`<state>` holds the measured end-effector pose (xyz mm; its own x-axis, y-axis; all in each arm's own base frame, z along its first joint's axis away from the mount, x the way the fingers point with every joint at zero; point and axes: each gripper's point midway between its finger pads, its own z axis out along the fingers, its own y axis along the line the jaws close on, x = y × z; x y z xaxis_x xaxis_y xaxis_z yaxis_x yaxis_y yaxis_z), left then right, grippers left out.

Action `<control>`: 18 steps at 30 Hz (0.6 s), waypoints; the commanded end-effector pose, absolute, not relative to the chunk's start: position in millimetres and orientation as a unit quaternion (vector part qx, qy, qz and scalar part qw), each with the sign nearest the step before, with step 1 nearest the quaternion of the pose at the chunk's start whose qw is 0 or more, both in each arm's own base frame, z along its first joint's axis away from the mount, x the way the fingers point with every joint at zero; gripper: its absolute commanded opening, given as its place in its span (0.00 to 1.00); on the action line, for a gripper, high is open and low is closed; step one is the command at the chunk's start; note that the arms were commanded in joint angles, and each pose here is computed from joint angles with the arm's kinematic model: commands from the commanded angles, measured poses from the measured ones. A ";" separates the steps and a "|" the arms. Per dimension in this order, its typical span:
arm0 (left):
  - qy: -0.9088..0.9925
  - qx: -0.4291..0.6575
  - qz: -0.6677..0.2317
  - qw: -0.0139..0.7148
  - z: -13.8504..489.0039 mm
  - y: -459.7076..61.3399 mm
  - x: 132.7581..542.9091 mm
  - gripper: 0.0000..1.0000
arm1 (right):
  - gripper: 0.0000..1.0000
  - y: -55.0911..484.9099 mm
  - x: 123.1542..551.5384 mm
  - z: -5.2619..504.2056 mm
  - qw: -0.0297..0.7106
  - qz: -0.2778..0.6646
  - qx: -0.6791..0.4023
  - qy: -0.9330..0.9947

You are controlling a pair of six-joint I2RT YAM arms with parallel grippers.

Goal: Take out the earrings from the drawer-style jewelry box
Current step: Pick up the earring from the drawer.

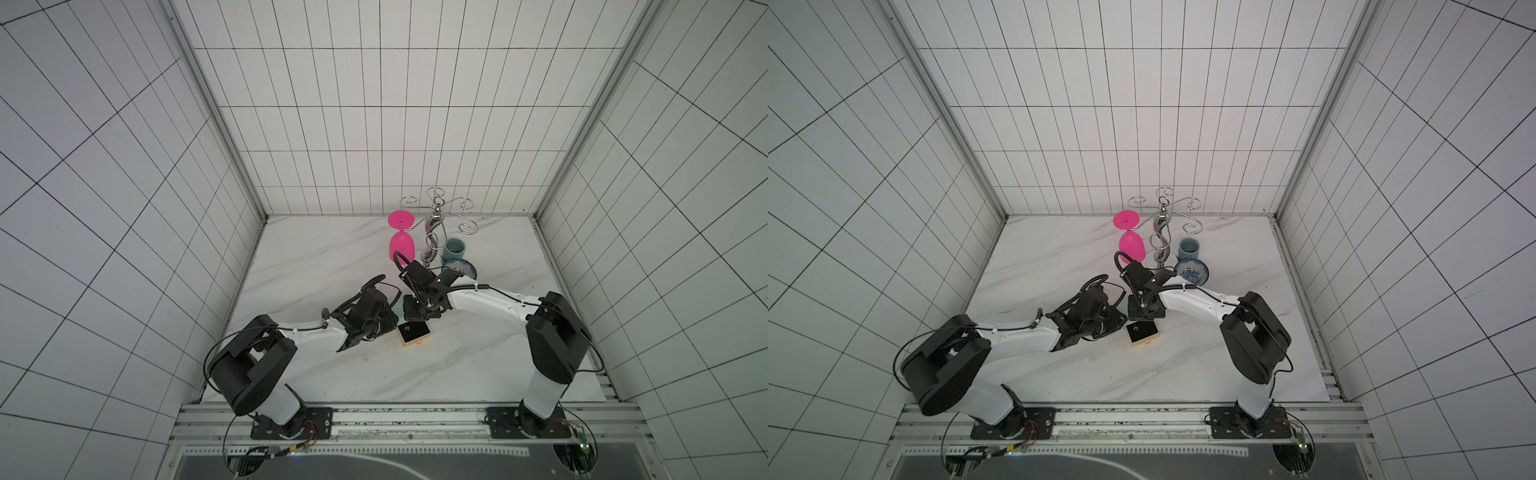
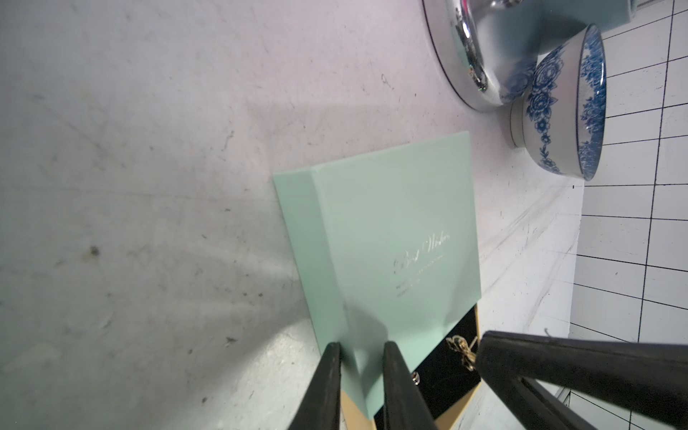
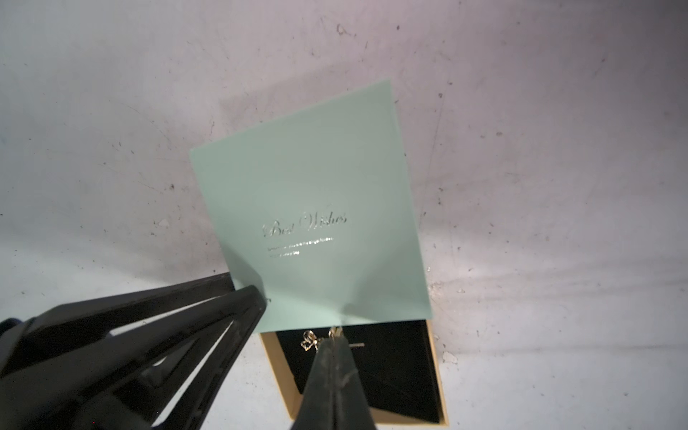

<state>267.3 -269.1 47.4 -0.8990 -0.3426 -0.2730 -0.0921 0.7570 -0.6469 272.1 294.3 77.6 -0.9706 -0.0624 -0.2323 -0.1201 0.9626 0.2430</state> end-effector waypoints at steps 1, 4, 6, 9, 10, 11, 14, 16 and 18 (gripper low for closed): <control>0.931 -0.125 -0.299 0.169 27.7 -259.5 257.0 0.21 | 0.00 288.4 267.1 80.7 0.108 0.137 -0.029 0.984; 0.931 -0.125 -0.299 0.169 28.0 -259.6 257.4 0.21 | 0.00 286.4 266.7 85.5 0.113 0.141 -0.024 0.983; 0.931 -0.124 -0.300 0.169 28.4 -260.2 257.8 0.21 | 0.00 283.0 266.9 90.0 0.119 0.142 -0.019 0.982; 0.931 -0.123 -0.299 0.169 28.9 -259.9 257.5 0.21 | 0.00 270.1 265.4 93.1 0.126 0.139 -0.009 0.982; 0.931 -0.123 -0.300 0.170 29.5 -260.1 257.7 0.21 | 0.00 263.4 264.6 93.7 0.130 0.136 -0.005 0.982; 0.931 -0.122 -0.299 0.170 29.5 -259.8 257.2 0.21 | 0.00 255.3 264.2 94.3 0.136 0.135 0.001 0.981; 0.931 -0.122 -0.300 0.171 30.8 -259.7 257.4 0.21 | 0.00 228.7 259.9 88.9 0.142 0.136 0.026 0.980; 0.931 -0.121 -0.301 0.170 31.3 -260.0 257.3 0.21 | 0.00 210.4 255.3 80.8 0.139 0.136 0.043 0.980; 0.931 -0.121 -0.300 0.170 30.8 -259.6 256.6 0.21 | 0.00 192.4 251.5 70.8 0.136 0.137 0.062 0.979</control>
